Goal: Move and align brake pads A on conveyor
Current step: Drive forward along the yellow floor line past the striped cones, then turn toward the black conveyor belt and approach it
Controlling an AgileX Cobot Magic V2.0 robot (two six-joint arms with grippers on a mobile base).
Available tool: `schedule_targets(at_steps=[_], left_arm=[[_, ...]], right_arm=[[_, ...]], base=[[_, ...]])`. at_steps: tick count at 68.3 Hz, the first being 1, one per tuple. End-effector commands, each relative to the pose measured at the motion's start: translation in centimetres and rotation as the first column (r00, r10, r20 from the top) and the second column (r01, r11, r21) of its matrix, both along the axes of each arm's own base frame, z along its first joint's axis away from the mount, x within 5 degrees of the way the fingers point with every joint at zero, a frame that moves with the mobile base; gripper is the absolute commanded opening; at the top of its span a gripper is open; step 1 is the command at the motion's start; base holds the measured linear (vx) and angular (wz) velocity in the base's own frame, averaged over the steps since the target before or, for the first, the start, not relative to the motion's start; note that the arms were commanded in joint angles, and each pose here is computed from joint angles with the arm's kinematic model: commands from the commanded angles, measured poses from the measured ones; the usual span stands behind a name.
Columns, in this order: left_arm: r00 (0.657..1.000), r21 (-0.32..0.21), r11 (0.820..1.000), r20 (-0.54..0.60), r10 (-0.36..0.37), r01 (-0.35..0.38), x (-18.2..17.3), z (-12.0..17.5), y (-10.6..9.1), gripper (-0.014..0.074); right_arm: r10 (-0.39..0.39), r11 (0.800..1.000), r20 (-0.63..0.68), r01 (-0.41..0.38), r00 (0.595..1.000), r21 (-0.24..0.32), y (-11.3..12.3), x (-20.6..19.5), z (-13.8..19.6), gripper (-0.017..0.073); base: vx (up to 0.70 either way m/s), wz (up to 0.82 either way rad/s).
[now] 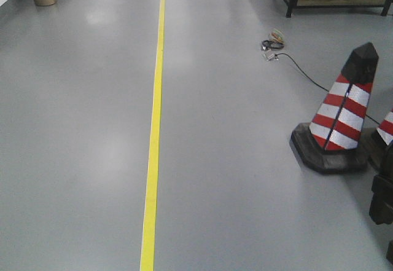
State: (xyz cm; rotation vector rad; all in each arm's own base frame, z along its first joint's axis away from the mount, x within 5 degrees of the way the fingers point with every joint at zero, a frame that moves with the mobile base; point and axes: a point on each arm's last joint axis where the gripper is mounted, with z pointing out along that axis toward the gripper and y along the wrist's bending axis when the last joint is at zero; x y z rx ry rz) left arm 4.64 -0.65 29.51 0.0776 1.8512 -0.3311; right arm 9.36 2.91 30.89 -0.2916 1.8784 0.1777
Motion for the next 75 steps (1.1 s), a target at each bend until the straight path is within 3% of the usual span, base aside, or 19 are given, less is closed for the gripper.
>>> schedule_targets(at_steps=[1, 75], left_arm=[[0.995, -0.029, 0.999, 0.099, -0.019, 0.022, 0.16, 1.6, -0.23, -0.0006], [0.995, -0.029, 0.999, 0.099, -0.019, 0.022, 0.16, 1.6, -0.23, -0.0006]], right_arm=[[0.02, 1.0, 0.114, -0.022, 0.993, 0.018, 0.17, 0.11, 1.75, -0.0004], [0.02, 1.0, 0.114, -0.022, 0.993, 0.018, 0.17, 0.11, 1.75, -0.0004]], base=[[0.73, -0.01], [0.58, 0.0]])
